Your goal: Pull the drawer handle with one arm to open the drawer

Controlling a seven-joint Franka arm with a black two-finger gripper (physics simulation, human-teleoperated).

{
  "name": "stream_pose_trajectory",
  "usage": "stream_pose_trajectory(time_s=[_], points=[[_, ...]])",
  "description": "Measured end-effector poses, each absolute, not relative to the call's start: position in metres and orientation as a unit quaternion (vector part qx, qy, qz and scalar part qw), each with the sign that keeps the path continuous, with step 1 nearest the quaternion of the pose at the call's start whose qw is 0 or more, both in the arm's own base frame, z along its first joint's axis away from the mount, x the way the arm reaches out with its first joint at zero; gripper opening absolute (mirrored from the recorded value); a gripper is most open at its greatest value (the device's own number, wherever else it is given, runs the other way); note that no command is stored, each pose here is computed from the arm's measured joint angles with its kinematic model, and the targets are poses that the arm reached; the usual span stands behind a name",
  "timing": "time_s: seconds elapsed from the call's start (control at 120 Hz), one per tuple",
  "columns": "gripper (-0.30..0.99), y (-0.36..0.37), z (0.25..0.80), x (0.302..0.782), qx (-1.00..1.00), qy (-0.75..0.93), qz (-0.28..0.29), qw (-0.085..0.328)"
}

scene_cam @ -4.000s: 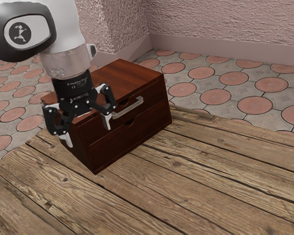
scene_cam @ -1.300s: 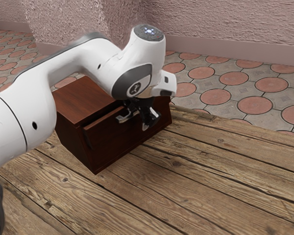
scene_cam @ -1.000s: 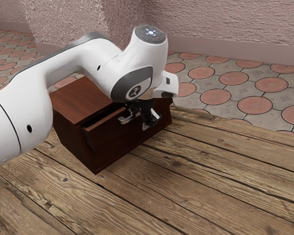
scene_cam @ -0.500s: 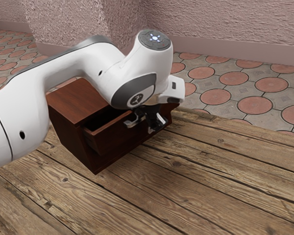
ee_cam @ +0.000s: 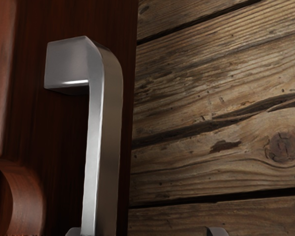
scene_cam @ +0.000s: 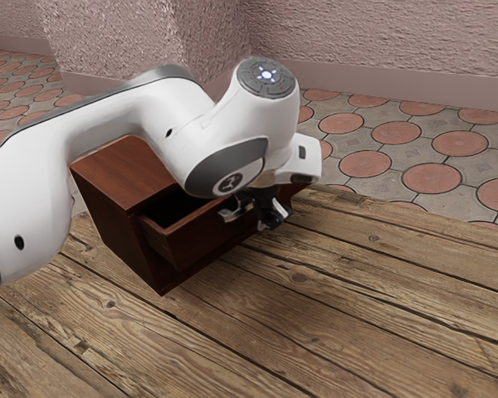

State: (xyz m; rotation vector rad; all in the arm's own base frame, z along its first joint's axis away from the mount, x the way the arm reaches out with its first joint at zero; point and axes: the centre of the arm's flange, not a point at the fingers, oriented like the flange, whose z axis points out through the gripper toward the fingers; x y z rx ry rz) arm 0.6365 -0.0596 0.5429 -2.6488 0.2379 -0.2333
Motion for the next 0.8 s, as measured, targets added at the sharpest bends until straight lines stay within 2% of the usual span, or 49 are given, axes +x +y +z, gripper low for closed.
stream_pose_trajectory(time_s=[0.8], points=[[0.26,-0.095,0.542,0.621,-0.965,0.077,-0.107,0.228]])
